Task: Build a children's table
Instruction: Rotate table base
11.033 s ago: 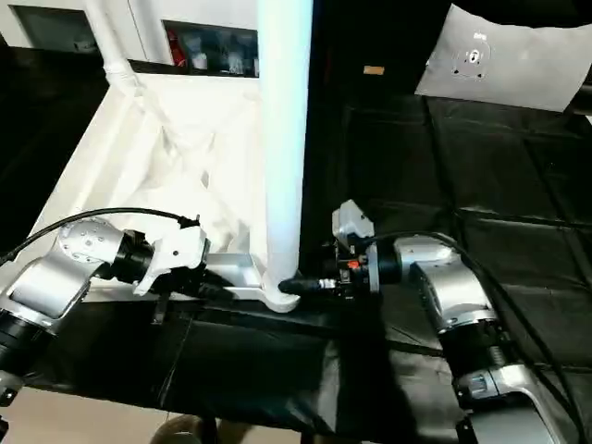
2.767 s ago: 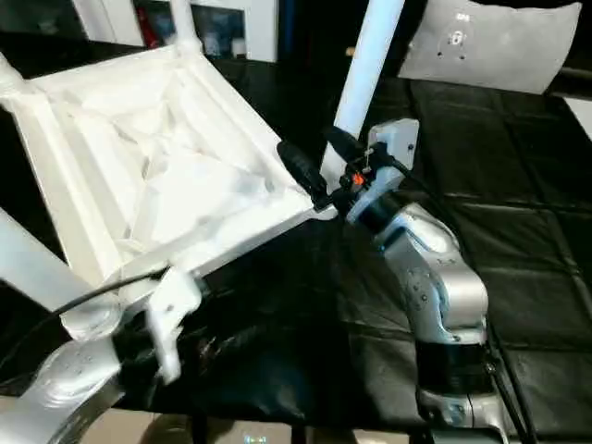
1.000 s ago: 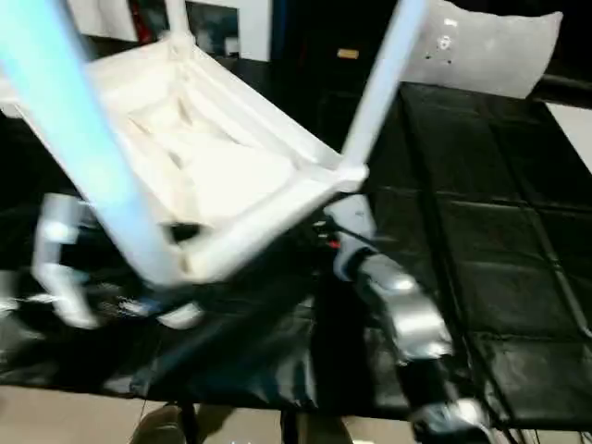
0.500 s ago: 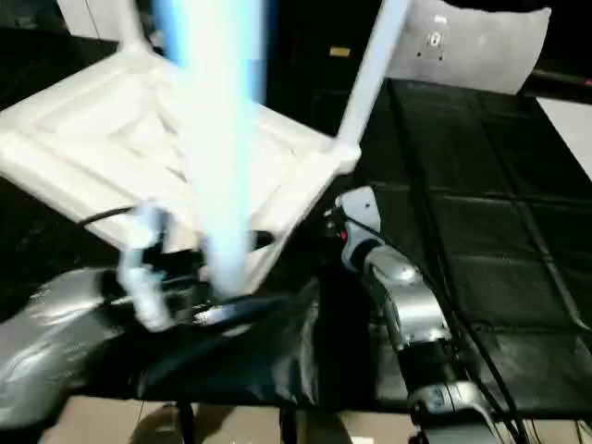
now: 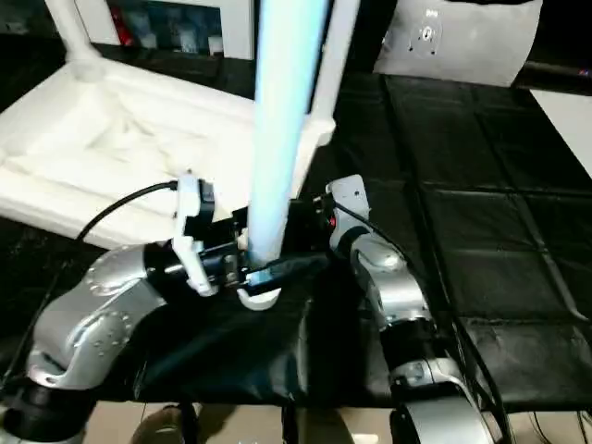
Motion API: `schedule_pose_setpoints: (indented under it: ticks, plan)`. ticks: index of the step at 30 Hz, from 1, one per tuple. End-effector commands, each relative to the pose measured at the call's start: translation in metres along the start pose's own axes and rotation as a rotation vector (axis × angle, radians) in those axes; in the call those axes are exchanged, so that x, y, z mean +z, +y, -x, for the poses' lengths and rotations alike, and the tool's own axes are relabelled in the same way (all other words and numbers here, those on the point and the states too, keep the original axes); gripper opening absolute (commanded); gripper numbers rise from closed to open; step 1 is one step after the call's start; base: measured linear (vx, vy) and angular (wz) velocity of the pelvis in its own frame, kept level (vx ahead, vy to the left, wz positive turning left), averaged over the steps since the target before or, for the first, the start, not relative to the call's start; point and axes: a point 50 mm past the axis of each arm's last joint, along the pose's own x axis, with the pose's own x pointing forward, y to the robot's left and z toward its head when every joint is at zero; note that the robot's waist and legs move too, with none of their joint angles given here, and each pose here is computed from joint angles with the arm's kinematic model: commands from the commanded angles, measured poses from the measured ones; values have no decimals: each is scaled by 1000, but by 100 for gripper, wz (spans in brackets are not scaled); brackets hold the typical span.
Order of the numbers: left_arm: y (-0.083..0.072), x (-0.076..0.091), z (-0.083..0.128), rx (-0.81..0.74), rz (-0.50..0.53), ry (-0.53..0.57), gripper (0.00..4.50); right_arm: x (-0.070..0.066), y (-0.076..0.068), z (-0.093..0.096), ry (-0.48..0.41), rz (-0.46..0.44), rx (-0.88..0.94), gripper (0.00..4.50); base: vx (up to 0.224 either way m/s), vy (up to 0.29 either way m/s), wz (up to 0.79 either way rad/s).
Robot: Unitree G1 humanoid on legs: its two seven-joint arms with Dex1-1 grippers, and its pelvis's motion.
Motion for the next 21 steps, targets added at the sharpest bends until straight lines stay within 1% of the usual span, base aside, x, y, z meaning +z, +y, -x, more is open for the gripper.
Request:
schedule_pose_setpoints:
  ticks: [1, 9, 14, 16, 17, 18, 19, 20, 21]
  plan:
    - [-15, 0, -19, -113, 2, -16, 449, 10, 25, -11, -37, 3, 97, 450, 0, 0, 0]
    - [-21, -1, -30, -151, 0, -23, 449, 9, 26, -13, -43, -7, 91, 450, 0, 0, 0]
    - [-16, -3, -28, -116, -24, -8, 449, 6, 21, -11, -39, -4, 73, 450, 0, 0, 0]
    - [-5, -3, -23, -34, -74, 18, 449, 2, 9, -7, -28, 5, 32, 450, 0, 0, 0]
    - [-3, -3, -22, -18, -84, 23, 449, 2, 7, -6, -26, 7, 24, 450, 0, 0, 0]
    - [6, -4, -16, 32, -111, 61, 449, 2, -4, -2, -31, 18, -3, 450, 0, 0, 0]
    - [8, -4, -14, 42, -115, 70, 449, 3, -7, 0, -34, 22, -7, 450, 0, 0, 0]
    - [12, -5, -9, 59, -118, 89, 449, 4, -14, 3, -42, 35, -21, 450, 0, 0, 0]
    - [17, -5, 1, 73, -121, 116, 449, 8, -25, 10, -64, 67, -33, 450, 0, 0, 0]
